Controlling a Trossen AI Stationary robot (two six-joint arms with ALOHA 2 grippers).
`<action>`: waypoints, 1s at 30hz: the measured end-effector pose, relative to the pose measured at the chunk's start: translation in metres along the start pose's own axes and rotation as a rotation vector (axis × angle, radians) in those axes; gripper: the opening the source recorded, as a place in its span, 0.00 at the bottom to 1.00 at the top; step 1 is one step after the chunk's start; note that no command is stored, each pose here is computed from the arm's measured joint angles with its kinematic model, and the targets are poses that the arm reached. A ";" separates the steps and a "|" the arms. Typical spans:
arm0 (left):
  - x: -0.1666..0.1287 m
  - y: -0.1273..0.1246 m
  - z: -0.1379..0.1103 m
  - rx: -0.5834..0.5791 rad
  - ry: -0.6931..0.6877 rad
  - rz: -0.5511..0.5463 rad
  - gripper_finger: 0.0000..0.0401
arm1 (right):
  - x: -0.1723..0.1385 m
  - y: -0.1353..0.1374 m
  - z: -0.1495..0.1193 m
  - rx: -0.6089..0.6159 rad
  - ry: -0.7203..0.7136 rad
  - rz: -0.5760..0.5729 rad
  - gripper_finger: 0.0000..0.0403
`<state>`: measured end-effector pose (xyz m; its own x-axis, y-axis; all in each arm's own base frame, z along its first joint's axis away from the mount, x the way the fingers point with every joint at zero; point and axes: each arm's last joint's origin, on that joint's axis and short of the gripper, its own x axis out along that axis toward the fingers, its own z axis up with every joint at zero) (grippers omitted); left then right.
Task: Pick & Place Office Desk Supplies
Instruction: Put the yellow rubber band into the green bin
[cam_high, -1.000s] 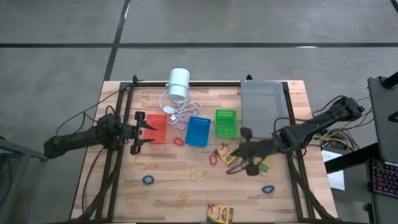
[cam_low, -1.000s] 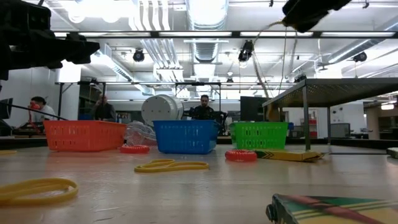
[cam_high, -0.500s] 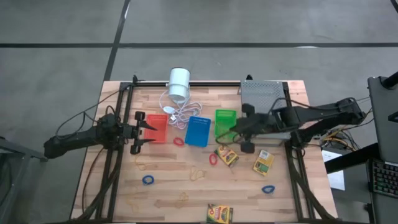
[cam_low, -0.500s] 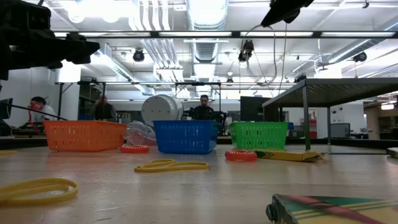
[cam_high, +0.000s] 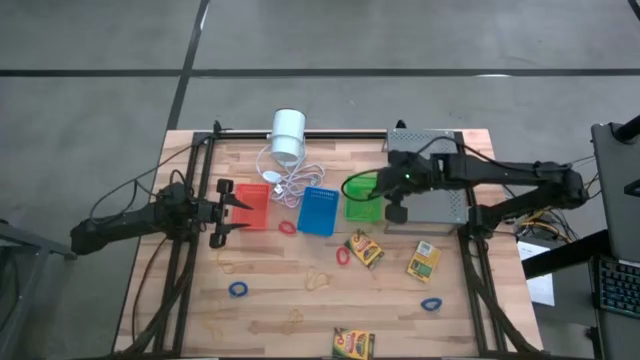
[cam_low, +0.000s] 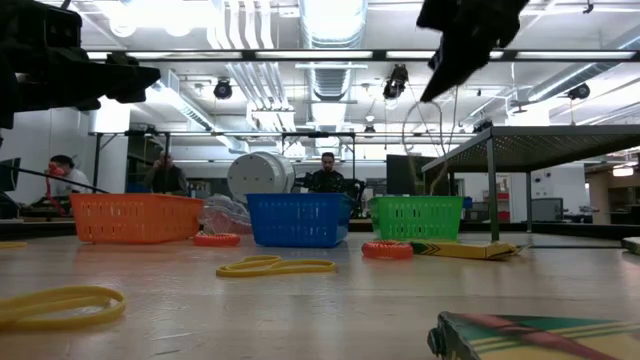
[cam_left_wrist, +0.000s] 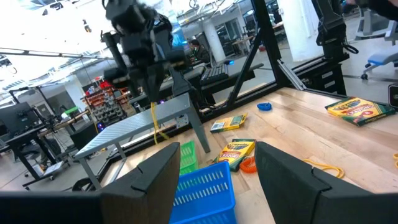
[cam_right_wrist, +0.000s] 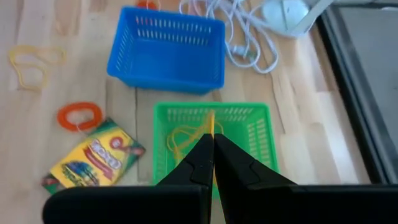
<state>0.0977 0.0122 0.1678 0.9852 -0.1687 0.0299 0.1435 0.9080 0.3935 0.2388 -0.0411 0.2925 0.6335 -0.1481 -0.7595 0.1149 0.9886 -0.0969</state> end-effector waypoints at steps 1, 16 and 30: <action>0.000 0.000 0.000 0.000 0.000 0.000 0.52 | 0.004 -0.003 -0.002 0.000 -0.005 0.010 0.02; 0.000 0.000 0.000 0.000 0.000 0.000 0.52 | 0.063 -0.031 -0.017 0.059 0.164 0.062 0.02; 0.000 0.000 0.000 0.000 0.000 0.000 0.52 | 0.122 -0.036 -0.015 0.073 0.395 0.102 0.02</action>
<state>0.0977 0.0122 0.1678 0.9852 -0.1690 0.0299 0.1439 0.9080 0.3935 0.3000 -0.0939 0.1935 0.3034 -0.0138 -0.9528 0.1295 0.9912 0.0268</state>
